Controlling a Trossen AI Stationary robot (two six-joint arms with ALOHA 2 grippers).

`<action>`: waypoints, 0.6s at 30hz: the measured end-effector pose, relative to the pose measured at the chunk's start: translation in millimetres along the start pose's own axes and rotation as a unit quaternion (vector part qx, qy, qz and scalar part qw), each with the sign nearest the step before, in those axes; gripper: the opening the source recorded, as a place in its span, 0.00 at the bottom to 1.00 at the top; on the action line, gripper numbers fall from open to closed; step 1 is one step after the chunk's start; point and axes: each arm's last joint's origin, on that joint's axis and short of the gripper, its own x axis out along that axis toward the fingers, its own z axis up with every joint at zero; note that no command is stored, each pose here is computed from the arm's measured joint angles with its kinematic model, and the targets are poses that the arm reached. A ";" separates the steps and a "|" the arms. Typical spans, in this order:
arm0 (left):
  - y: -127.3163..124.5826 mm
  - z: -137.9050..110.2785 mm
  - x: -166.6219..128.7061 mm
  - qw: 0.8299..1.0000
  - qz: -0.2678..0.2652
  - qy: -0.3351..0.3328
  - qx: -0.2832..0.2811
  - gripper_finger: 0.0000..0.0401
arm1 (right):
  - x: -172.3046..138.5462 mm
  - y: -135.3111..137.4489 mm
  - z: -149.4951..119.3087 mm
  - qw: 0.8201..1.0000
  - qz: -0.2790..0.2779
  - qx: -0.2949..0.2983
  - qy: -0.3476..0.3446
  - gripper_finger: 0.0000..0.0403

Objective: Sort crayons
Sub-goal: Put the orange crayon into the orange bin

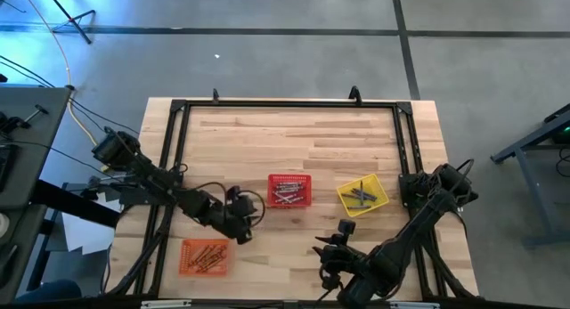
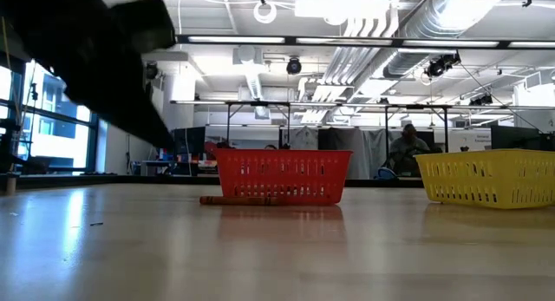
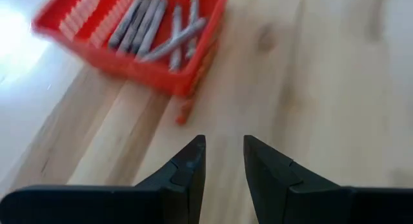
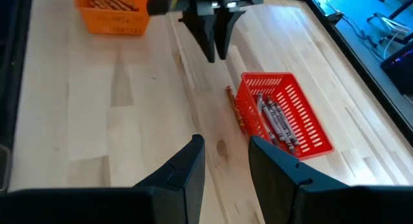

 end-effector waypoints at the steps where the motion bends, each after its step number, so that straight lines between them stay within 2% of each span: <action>1: 4.3 -1.5 2.6 1.000 0.002 0.009 0.004 0.24 | 1.5 -1.1 0.7 1.000 -0.002 0.001 0.001 0.28; 5: 18.0 -2.4 13.2 0.999 0.010 0.037 0.020 0.24 | 8.1 -6.2 3.3 1.000 -0.014 0.002 0.008 0.28; 11: 27.2 7.1 19.7 0.998 0.015 0.029 0.052 0.24 | 17.3 -12.6 7.3 1.000 -0.023 0.008 0.019 0.28; 15: 33.3 9.8 24.3 0.997 0.019 0.034 0.061 0.24 | 21.5 -16.0 8.6 0.999 -0.026 0.008 0.028 0.28; 18: 34.5 15.2 26.1 0.998 0.021 0.013 0.059 0.24 | 23.8 -17.8 9.5 0.999 -0.029 0.009 0.030 0.28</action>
